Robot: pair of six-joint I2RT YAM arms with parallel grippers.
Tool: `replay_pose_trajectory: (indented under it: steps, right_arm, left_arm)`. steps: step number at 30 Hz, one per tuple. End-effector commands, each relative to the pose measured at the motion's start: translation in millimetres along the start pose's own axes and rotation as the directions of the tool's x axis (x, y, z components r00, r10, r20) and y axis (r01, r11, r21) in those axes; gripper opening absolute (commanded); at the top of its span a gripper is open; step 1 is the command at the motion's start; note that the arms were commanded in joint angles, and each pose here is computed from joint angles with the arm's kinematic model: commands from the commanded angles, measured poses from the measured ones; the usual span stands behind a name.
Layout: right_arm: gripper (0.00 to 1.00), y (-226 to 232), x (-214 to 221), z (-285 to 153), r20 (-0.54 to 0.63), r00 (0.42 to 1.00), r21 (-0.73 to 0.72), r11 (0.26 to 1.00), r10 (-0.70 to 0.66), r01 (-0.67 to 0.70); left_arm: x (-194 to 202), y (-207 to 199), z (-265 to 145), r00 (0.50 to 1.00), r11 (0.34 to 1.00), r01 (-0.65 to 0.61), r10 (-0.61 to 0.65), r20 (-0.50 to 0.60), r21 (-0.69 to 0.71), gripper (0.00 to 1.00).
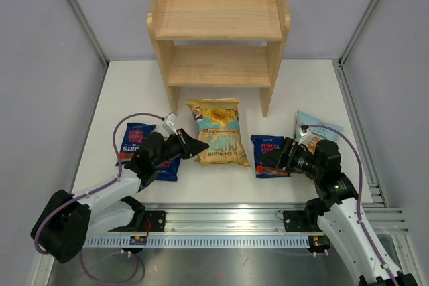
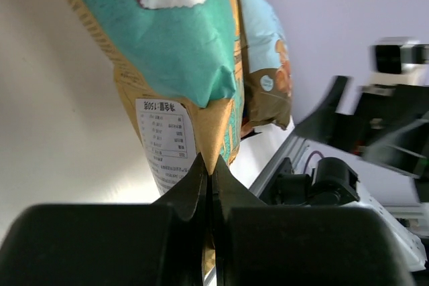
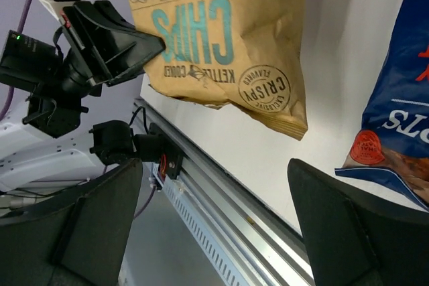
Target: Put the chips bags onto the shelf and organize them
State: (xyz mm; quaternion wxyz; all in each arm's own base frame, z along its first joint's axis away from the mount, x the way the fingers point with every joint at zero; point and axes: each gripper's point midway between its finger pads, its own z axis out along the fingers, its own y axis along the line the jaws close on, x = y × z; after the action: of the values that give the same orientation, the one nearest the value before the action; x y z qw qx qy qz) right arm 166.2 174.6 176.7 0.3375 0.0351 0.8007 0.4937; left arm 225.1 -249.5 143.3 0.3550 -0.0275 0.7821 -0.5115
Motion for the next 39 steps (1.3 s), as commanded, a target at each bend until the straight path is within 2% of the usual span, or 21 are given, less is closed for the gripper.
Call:
replay_pose_trajectory:
  steps: [1,11,20,23,27,32,35,36,39]
  right_arm:
    - [0.97,32,-9,7,0.028,0.999,-0.217,0.976,-0.024,0.029]
    - [0.99,26,-3,19,0.008,1.0,-0.293,0.956,0.02,-0.017]
    - [1.0,48,-3,27,-0.045,0.999,-0.355,0.935,0.003,-0.019]
    - [1.0,46,1,30,-0.069,0.998,-0.348,0.937,0.001,-0.025]
    - [0.99,59,2,26,-0.065,0.998,-0.41,0.911,0.013,-0.038]
    - [0.96,91,-3,16,-0.051,0.999,-0.5,0.866,-0.009,-0.018]
    - [0.76,93,-11,18,-0.015,1.0,-0.48,0.877,-0.022,0.012]
    - [0.59,93,-15,19,0.0,1.0,-0.467,0.884,-0.027,0.024]
    - [0.39,91,-22,17,0.068,0.996,-0.44,0.894,-0.055,0.08]
  left_arm:
    - [-27,-46,-8,0.993,0.986,-0.041,0.023,0.115,0.16,0.0]
    - [-32,-117,-39,0.985,0.912,-0.098,0.032,0.169,0.399,0.0]
    - [-25,-164,-51,0.983,0.822,-0.133,0.04,0.177,0.554,0.0]
    - [-26,-166,-50,0.983,0.822,-0.13,0.035,0.179,0.555,0.0]
    - [-21,-170,-48,0.985,0.813,-0.135,0.049,0.165,0.566,0.0]
    - [-12,-173,-40,0.987,0.811,-0.136,0.064,0.145,0.569,0.0]
    - [-11,-179,-39,0.987,0.802,-0.146,0.08,0.137,0.579,0.0]
    - [-12,-180,-40,0.986,0.8,-0.152,0.084,0.142,0.58,0.0]
    - [-17,-176,-41,0.979,0.827,-0.185,0.111,0.168,0.531,0.01]
